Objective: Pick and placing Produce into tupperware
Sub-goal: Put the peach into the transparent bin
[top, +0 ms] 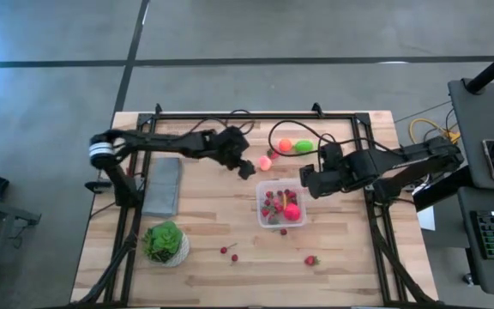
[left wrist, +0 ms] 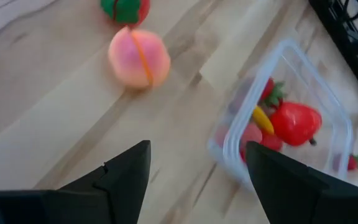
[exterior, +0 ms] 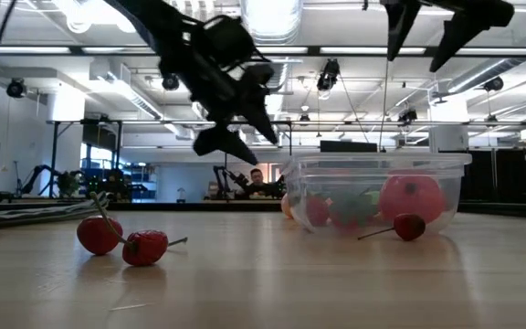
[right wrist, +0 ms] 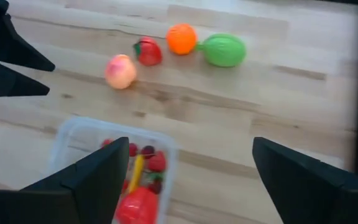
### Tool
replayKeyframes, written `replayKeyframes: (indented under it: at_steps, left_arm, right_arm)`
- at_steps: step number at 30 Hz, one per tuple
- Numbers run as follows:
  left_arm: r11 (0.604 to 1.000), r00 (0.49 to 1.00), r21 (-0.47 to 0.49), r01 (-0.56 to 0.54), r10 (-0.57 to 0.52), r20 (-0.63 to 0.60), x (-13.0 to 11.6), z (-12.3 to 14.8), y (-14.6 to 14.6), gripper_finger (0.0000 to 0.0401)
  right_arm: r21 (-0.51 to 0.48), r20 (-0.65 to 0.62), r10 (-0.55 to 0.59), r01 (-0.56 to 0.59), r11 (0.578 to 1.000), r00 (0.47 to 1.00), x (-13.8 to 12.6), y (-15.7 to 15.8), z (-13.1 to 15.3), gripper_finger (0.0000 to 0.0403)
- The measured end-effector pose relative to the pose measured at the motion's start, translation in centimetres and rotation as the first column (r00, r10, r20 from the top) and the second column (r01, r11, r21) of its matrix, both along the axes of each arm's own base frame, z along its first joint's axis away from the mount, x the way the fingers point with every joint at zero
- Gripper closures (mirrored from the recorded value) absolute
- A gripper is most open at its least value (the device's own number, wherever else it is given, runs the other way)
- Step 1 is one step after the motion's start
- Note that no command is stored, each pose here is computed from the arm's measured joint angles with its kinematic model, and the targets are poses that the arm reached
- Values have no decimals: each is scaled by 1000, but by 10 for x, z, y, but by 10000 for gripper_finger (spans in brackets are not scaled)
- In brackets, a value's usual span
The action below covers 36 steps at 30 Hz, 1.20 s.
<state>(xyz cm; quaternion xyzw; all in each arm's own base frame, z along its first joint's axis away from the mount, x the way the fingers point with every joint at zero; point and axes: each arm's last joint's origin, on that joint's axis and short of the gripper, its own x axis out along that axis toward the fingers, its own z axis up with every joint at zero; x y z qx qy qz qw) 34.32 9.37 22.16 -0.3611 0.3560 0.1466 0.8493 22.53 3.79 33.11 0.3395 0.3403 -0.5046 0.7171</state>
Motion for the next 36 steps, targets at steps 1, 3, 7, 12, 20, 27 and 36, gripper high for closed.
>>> replayKeyframes:
  at_steps: [1,3,7,12,20,27,36]
  left_arm:
    - [1000,1000,0,0,0,1,7,0,2,154]
    - [1000,1000,1,-3,3,0,20,-1,7,154]
    - [999,999,25,-38,38,-29,40,-1,17,154]
    - [989,982,98,-111,124,-143,51,-9,25,154]
    - [981,969,72,-180,189,-160,57,-14,27,147]
    - [974,963,90,-210,222,-156,56,-14,32,106]
    - [975,971,151,-166,188,-149,61,-21,34,102]
  right_arm:
    - [-4,-17,-2,2,1000,1000,-3,-1,0,67]
    - [-11,-47,-2,2,1000,999,-8,-2,2,60]
    - [-24,-100,-3,1,1000,995,-22,-5,6,52]
    - [-53,-104,50,-56,997,993,-39,-10,14,49]
    - [-141,-43,87,-92,986,995,-66,-19,27,48]
    - [-160,-5,53,-53,986,999,-77,-24,27,48]
    - [-174,-39,20,-26,984,999,-71,-29,23,48]
